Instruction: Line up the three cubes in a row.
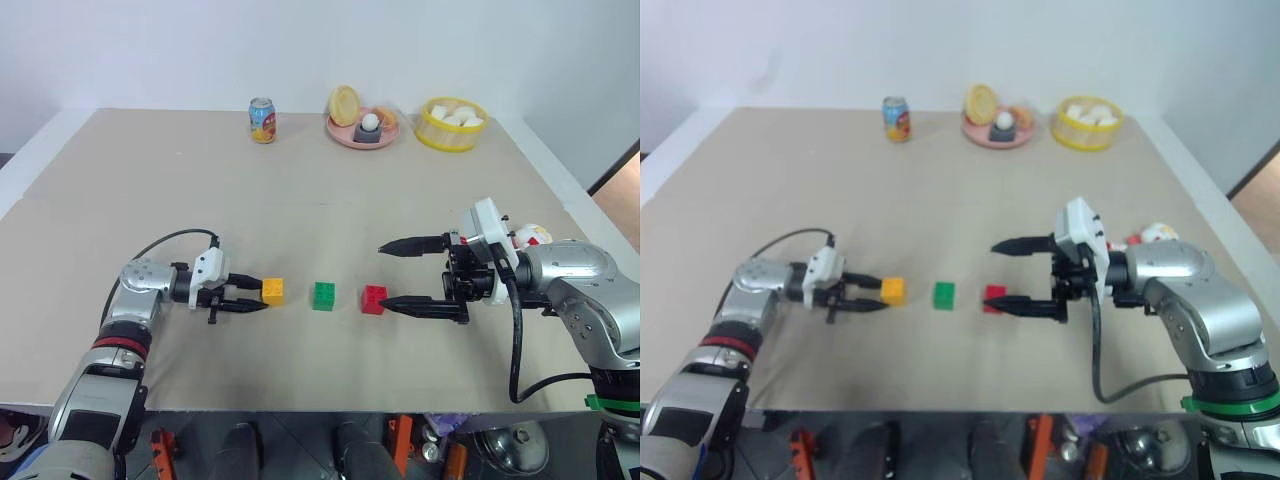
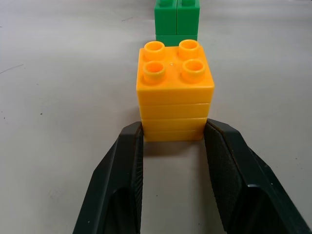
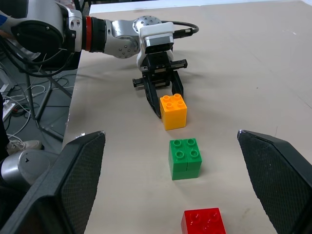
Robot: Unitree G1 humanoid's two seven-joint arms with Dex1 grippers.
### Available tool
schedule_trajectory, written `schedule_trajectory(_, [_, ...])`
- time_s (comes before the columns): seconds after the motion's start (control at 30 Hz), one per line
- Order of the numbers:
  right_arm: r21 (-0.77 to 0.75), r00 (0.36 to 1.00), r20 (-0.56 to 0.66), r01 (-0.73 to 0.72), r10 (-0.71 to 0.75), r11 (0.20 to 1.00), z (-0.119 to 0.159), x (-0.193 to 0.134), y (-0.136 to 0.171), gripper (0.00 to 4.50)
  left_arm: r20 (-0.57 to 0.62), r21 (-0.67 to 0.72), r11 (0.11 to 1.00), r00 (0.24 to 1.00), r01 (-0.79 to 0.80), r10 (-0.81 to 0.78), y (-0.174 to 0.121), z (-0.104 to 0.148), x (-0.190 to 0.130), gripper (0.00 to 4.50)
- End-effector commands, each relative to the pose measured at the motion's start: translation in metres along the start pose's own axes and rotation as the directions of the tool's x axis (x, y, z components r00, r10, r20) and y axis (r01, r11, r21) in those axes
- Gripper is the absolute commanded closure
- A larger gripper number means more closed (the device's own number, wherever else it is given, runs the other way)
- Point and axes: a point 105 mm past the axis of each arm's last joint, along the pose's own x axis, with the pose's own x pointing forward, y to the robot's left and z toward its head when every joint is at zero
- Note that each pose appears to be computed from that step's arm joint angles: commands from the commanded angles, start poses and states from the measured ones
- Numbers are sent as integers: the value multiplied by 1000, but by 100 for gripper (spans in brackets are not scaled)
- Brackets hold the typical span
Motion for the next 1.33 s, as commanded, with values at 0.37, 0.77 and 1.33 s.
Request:
schedule_trajectory(0.37, [-46, 1000, 20, 0, 1, 999, 12, -1, -1, 0, 0, 14, 1000, 1000, -27, 27, 2, 5, -1, 5])
schedule_trajectory(0.77, [-35, 997, -4, 80, -80, 996, 6, -16, -16, 0, -48, -129, 928, 937, -350, 347, 15, 22, -79, 5])
schedule_trajectory(1.33, [278, 595, -11, 774, -803, 570, -77, -97, -73, 0, -72, -488, 201, 268, -849, 961, 4, 27, -121, 5])
